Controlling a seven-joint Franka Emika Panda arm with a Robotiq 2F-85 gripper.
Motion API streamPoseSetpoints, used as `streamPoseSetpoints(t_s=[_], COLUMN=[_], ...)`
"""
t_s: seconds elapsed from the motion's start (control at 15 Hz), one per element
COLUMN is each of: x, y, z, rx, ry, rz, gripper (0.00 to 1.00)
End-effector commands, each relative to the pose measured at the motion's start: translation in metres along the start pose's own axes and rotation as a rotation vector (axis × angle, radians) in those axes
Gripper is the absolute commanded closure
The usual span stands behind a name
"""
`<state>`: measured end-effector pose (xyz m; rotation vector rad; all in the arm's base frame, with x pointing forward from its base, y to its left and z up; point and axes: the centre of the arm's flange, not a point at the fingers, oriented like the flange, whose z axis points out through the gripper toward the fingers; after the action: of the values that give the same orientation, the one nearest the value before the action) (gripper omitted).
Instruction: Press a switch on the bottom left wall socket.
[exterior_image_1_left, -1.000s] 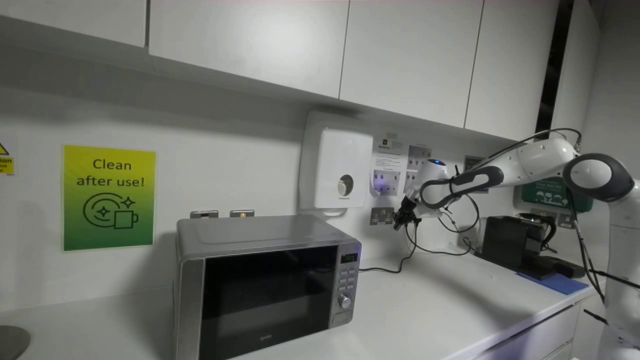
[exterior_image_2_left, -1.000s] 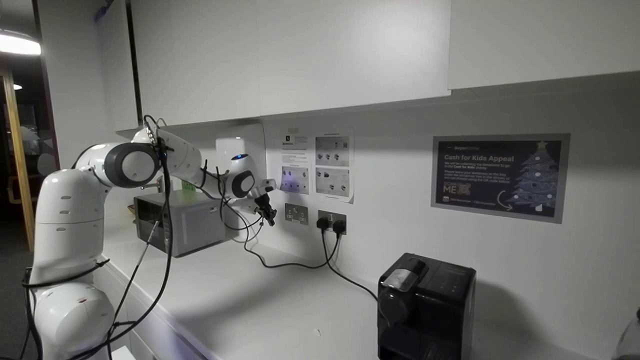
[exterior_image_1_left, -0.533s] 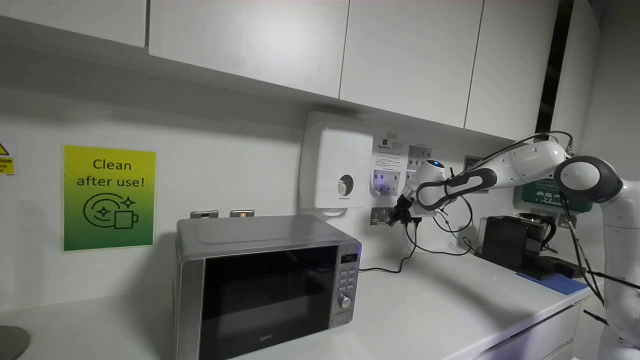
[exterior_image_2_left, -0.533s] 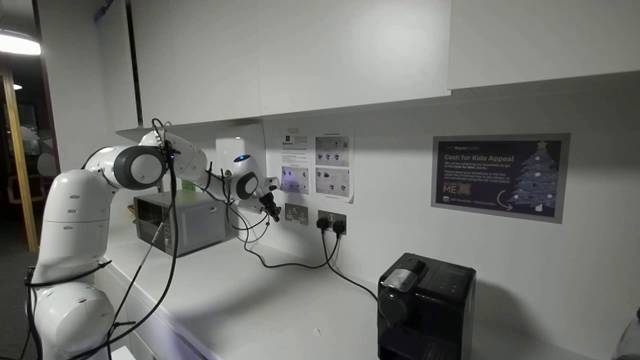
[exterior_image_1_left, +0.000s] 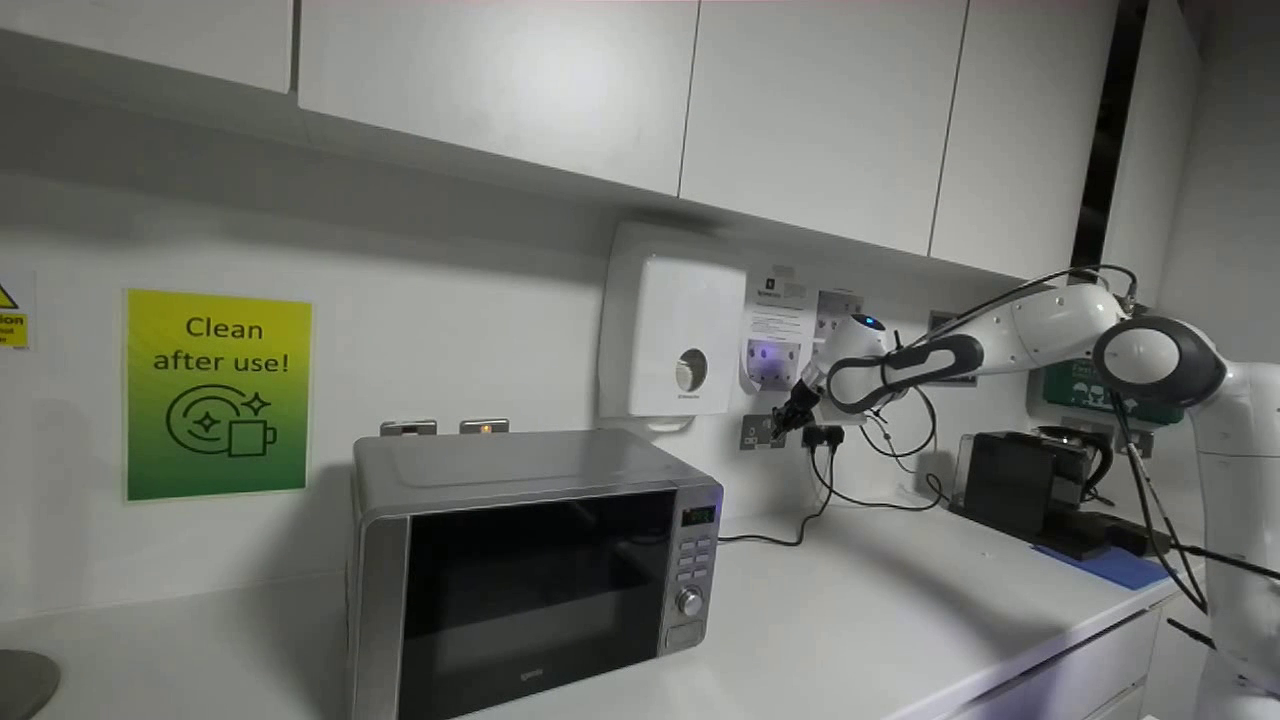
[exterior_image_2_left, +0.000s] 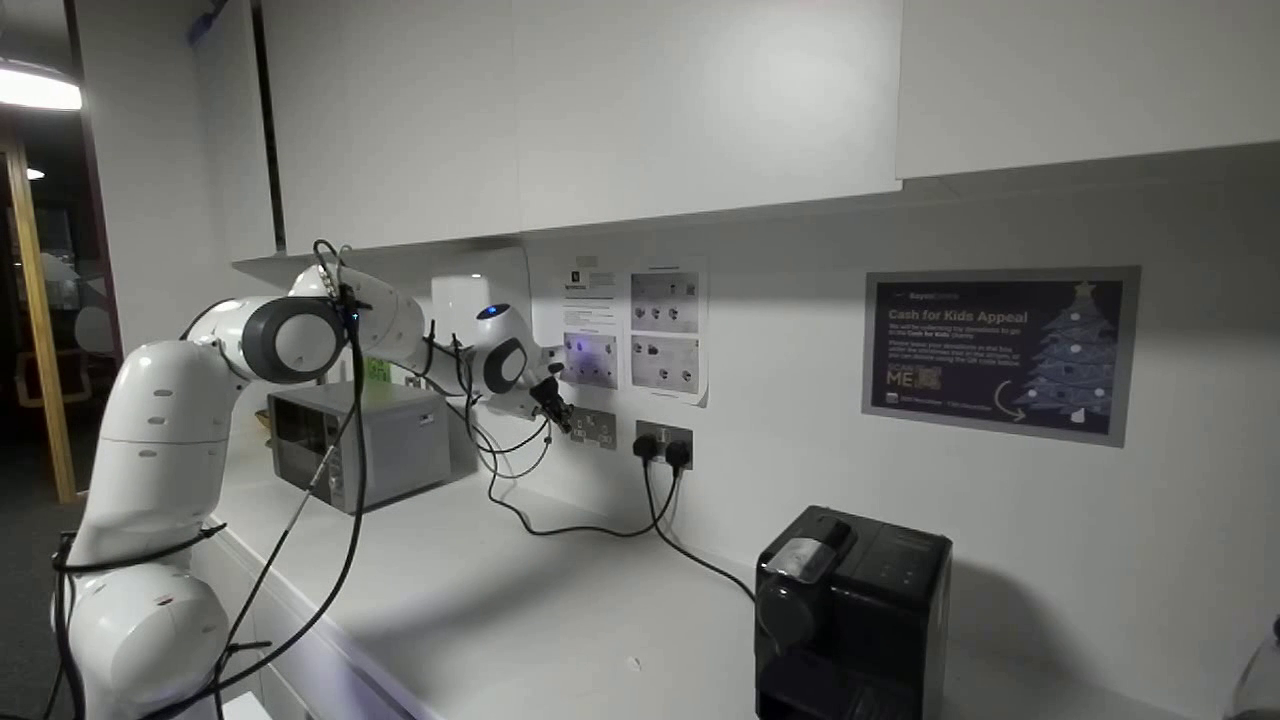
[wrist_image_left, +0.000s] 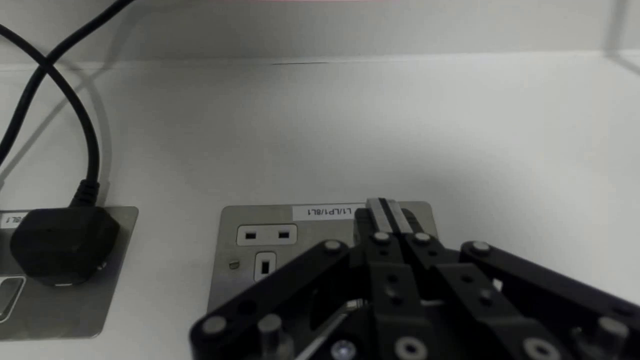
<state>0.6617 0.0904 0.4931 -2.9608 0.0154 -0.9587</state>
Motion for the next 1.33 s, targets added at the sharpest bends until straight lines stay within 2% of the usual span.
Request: streamPoseSetpoints(t_s=[0.0,0.6,1.27], x=[0.018,0.032,0.043], y=[0.004,0.004,0.006], z=[0.006,0.021,0.012], rx=[-0.002,0.007,0.005], ry=[0.048,0.086,0.123], rz=[-0.012,-0.005,-0.003], gripper=[1.0,1.0,1.0])
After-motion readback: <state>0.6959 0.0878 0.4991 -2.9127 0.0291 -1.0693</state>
